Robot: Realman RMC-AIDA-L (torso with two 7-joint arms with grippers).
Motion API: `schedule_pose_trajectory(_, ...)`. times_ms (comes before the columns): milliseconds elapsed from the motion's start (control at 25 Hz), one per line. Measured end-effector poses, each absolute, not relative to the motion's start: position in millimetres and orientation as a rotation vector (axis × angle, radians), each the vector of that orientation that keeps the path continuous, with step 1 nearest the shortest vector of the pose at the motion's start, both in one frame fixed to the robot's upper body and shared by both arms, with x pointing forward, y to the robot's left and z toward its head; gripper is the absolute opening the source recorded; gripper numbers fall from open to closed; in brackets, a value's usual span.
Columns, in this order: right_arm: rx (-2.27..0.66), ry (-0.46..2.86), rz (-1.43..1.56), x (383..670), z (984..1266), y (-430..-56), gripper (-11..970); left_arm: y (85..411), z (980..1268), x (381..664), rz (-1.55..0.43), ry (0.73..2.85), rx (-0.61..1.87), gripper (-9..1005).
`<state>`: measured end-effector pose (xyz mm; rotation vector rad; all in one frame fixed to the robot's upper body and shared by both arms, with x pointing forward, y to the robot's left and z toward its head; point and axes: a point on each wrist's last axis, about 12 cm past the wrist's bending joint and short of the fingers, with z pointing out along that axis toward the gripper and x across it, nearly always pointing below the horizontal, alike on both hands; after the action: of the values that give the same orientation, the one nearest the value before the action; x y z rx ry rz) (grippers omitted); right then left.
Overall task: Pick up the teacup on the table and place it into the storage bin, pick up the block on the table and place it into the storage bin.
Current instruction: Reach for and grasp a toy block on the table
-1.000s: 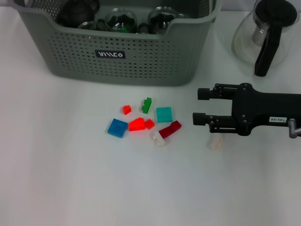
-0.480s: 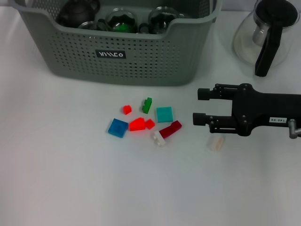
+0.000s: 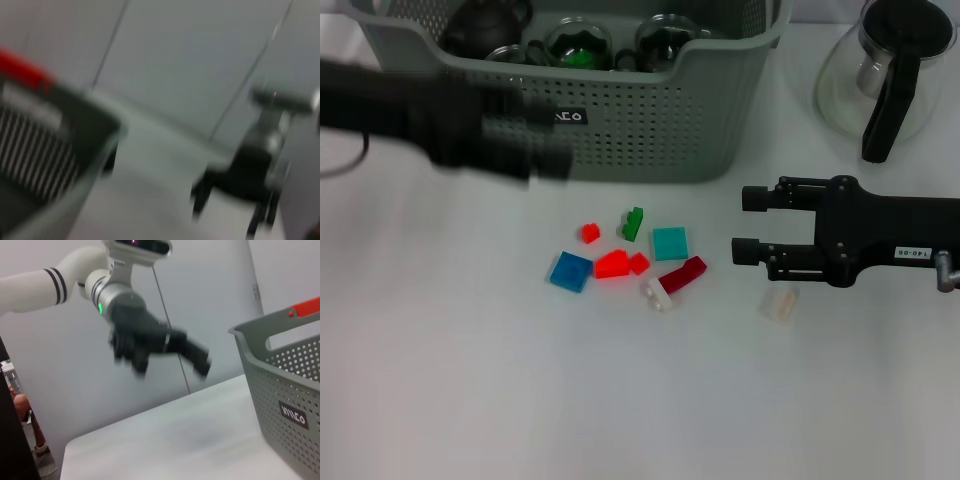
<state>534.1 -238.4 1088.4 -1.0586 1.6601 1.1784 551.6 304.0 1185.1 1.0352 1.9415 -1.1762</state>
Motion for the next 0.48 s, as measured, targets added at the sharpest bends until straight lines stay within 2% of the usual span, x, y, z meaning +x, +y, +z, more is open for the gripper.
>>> schedule_pose_trajectory(320,-1.058,1.664,1.175,534,1089,-240,741,277,1169,541,-0.869,2.125,1.393,903)
schedule_pose_trajectory(480,-1.056,1.664,1.176,534,1088,-240,742,253,1165,543,-0.687,2.2,1.529,904)
